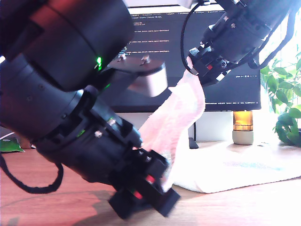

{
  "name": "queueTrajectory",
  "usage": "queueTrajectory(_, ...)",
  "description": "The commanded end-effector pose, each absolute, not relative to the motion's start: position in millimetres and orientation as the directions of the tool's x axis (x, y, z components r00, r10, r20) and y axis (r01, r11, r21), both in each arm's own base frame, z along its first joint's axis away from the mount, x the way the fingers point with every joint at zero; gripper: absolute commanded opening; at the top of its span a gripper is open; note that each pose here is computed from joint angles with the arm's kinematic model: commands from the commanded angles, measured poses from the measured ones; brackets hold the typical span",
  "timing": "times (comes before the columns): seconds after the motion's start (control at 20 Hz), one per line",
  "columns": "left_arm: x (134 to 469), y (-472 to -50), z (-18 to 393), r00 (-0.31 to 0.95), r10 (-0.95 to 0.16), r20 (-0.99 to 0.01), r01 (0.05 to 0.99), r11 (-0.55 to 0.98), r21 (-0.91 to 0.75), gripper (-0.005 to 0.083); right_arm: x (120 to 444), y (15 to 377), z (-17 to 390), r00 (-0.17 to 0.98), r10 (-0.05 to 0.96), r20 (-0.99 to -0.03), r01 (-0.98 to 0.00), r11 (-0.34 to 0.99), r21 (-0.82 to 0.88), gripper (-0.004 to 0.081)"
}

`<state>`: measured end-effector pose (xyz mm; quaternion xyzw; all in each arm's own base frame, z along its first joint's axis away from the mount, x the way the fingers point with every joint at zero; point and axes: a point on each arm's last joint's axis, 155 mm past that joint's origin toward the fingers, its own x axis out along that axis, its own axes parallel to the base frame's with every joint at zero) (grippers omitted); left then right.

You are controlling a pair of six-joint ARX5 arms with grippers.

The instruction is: Fold the tea towel to a neat square and place it to the right

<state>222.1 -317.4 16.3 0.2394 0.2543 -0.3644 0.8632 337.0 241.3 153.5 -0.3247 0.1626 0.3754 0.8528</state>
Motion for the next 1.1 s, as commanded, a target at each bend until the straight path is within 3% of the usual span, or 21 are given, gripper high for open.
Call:
queueTrajectory(0.0, 223.0, -312.8, 10.9, 0.605, -0.491, -0.627, 0.749, 0.619, 0.237, 0.0027, 337.9, 242.5, 150.1, 0.662, 0.535, -0.525, -0.749, 0.508, -0.426, -0.0011)
queueTrajectory(0.05, 224.0, -315.1, 13.8, 0.608, -0.500, -0.616, 0.748, 0.622, 0.233, -0.0027, 337.8, 242.4, 150.0, 0.661, 0.535, -0.526, -0.749, 0.508, -0.425, -0.0011)
queueTrajectory(0.3, 225.4, -314.6, 16.7, 0.616, -0.498, -0.610, 0.762, 0.574, 0.300, -0.0024, 337.8, 242.4, 150.0, 0.661, 0.535, -0.526, -0.749, 0.508, -0.425, -0.0011)
queueTrajectory(0.7, 269.0, -257.3, 78.6, 0.782, -0.346, -0.518, 0.609, 0.603, 0.516, -0.0024, 331.9, 239.6, 140.2, 0.639, 0.523, -0.565, -0.766, 0.502, -0.402, -0.0011)
queueTrajectory(1.05, 300.9, -200.3, 126.1, 0.864, -0.201, -0.462, 0.486, 0.576, 0.657, -0.0024, 293.0, 279.2, 134.7, 0.526, 0.616, -0.586, -0.844, 0.461, -0.273, -0.0011)
